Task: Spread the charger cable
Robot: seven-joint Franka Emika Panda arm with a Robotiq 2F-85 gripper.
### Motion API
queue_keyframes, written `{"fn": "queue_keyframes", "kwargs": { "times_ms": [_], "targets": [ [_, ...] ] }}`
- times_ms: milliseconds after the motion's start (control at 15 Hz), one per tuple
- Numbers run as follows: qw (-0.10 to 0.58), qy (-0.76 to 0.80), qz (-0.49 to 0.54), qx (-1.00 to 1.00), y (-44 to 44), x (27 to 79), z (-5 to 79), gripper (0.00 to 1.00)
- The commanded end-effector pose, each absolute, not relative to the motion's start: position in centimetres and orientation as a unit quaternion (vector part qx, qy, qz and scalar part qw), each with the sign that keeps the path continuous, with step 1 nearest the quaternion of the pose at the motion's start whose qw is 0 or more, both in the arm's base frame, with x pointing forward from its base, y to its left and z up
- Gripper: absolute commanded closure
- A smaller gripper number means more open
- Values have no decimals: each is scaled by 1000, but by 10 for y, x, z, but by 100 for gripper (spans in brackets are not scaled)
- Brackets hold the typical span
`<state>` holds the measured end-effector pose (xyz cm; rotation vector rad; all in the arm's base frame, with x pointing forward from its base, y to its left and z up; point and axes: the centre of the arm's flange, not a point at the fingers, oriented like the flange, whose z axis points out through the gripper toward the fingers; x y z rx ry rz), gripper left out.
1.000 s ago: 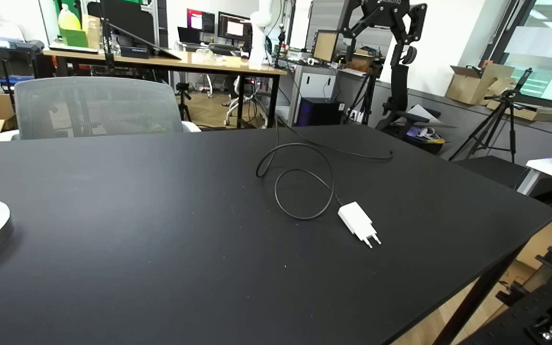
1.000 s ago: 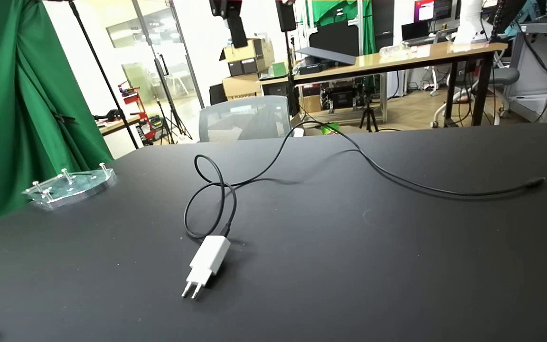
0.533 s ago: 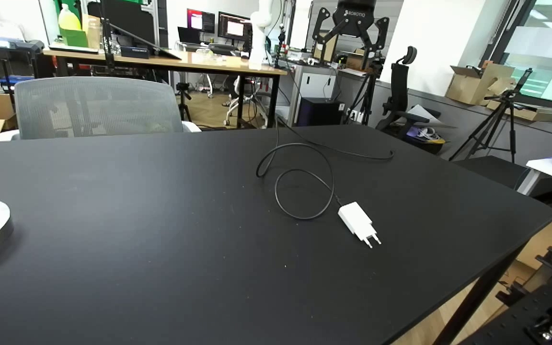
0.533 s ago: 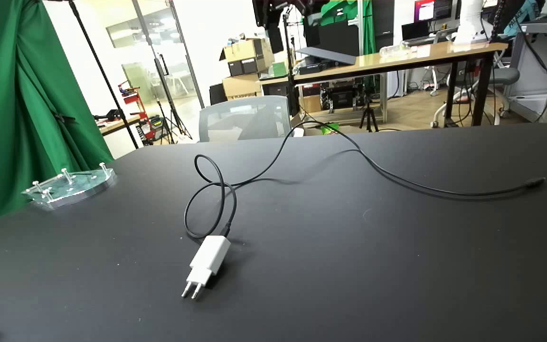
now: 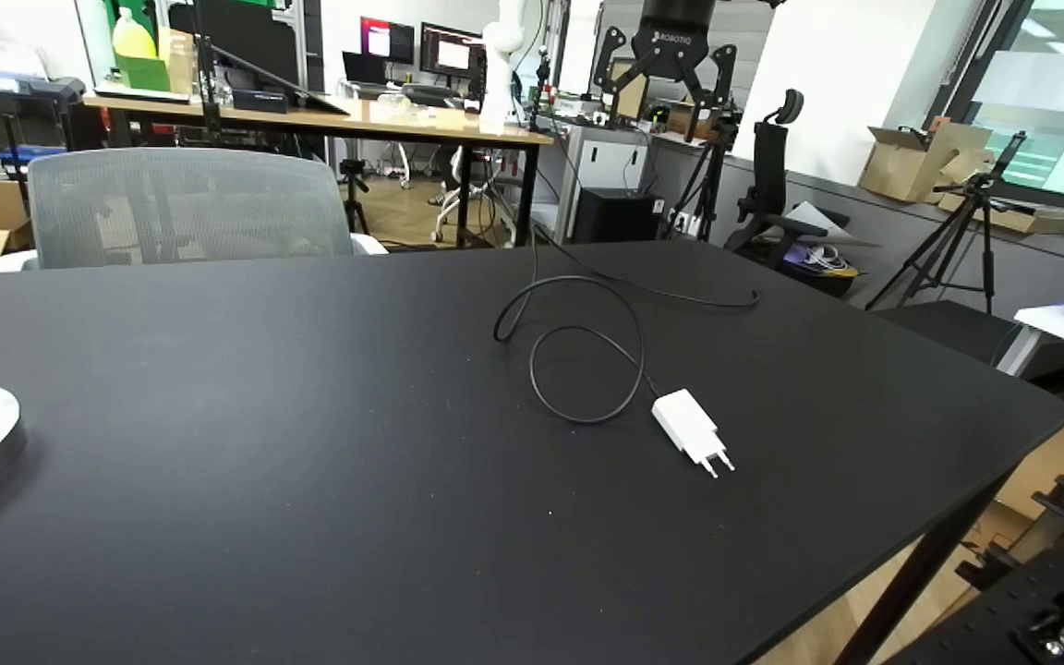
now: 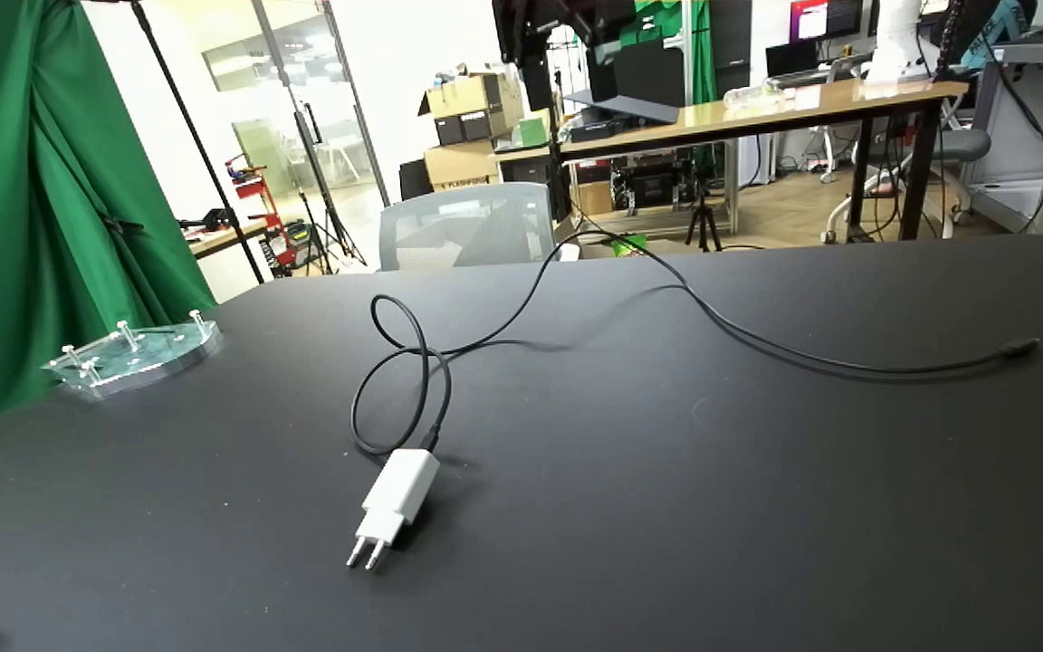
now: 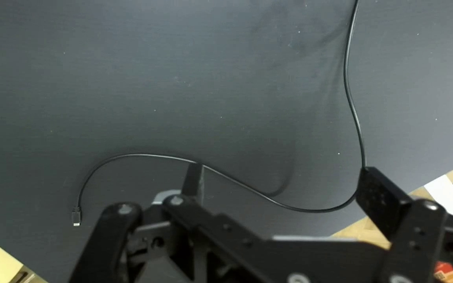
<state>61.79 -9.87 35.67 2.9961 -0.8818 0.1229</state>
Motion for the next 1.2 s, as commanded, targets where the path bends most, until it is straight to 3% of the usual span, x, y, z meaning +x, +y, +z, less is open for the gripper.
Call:
{"fn": "queue_keyframes", "kwargs": {
  "times_ms": [0, 533, 1133],
  "targets": [
    [-16, -316, 42, 948, -104, 645, 351, 0],
    [1, -340, 6, 940, -110, 730, 302, 0],
    [24, -295, -26, 955, -66, 780, 255, 0]
  ]
}}
